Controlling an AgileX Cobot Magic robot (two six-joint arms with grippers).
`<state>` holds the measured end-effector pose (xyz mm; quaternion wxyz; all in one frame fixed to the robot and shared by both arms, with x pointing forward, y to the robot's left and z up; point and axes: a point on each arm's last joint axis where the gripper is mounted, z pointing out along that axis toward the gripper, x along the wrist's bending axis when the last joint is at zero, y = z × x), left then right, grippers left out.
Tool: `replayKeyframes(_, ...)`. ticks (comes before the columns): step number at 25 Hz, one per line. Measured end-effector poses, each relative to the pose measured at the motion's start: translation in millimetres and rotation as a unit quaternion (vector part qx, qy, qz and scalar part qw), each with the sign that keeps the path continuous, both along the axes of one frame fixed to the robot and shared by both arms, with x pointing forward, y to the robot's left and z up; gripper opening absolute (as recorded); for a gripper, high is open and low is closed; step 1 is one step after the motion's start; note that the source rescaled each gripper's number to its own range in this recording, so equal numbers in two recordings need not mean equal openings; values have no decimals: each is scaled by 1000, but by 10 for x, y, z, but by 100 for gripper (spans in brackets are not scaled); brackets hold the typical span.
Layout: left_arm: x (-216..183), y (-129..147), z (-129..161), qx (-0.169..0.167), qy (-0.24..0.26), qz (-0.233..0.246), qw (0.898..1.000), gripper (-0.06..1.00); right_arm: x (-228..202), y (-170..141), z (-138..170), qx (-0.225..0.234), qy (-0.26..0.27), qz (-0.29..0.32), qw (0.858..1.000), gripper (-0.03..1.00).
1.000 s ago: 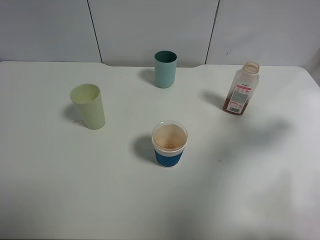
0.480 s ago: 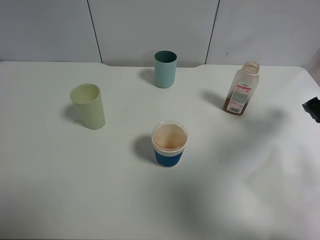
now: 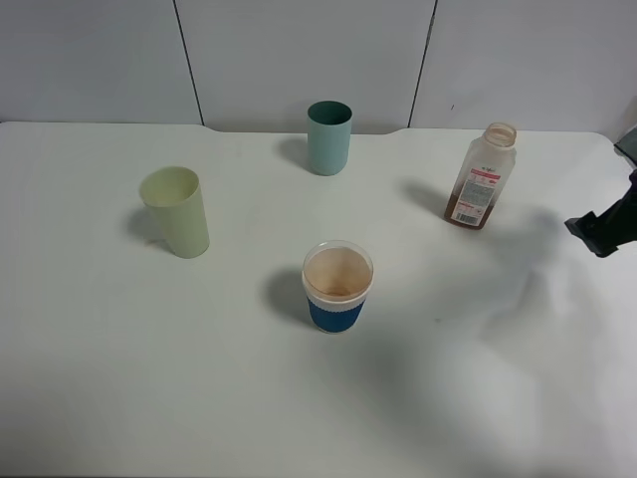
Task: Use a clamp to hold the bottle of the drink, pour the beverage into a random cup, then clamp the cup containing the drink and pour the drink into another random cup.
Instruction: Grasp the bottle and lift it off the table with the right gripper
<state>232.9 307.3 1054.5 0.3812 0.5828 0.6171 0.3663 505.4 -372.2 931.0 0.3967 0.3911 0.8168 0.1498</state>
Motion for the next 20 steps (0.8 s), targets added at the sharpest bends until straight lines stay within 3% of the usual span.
replayKeyframes(11,0,0,0,0,0,0,1000,89,413,247,-157,29,-1,61,998,100)
replayKeyframes(20,0,0,0,0,0,0,1000,89,449,270,-169,61,2,45,997,100)
